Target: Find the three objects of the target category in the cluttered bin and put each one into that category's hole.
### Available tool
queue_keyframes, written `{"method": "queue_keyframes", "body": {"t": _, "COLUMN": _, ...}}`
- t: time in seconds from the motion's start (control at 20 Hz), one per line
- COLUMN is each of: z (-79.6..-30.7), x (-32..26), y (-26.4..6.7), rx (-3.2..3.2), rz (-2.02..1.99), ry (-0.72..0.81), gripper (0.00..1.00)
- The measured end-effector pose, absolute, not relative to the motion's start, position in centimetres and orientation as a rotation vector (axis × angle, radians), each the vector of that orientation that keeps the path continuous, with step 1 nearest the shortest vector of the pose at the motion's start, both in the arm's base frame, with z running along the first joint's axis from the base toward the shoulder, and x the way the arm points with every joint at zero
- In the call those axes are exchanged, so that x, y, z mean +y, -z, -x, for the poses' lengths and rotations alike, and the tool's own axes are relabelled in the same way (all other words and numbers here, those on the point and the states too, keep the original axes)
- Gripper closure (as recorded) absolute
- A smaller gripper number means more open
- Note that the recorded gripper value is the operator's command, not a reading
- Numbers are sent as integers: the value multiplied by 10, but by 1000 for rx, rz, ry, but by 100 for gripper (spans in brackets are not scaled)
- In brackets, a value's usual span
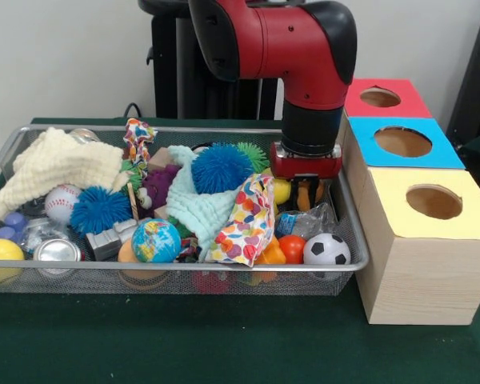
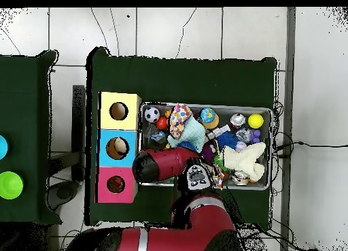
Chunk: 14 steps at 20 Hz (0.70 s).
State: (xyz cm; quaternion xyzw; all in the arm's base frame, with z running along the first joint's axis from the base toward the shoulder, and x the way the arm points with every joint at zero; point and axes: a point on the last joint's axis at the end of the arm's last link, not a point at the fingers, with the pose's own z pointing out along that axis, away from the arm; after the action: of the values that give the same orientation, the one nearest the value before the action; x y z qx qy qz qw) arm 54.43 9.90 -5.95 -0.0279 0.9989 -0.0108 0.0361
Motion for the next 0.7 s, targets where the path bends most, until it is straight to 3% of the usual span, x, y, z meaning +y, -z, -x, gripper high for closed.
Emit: {"method": "queue_keyframes", "body": {"t": 0.7, "z": -548, "x": 103, "y": 49, "rx": 3138, "rz": 16, "ry": 38, "gripper": 100}}
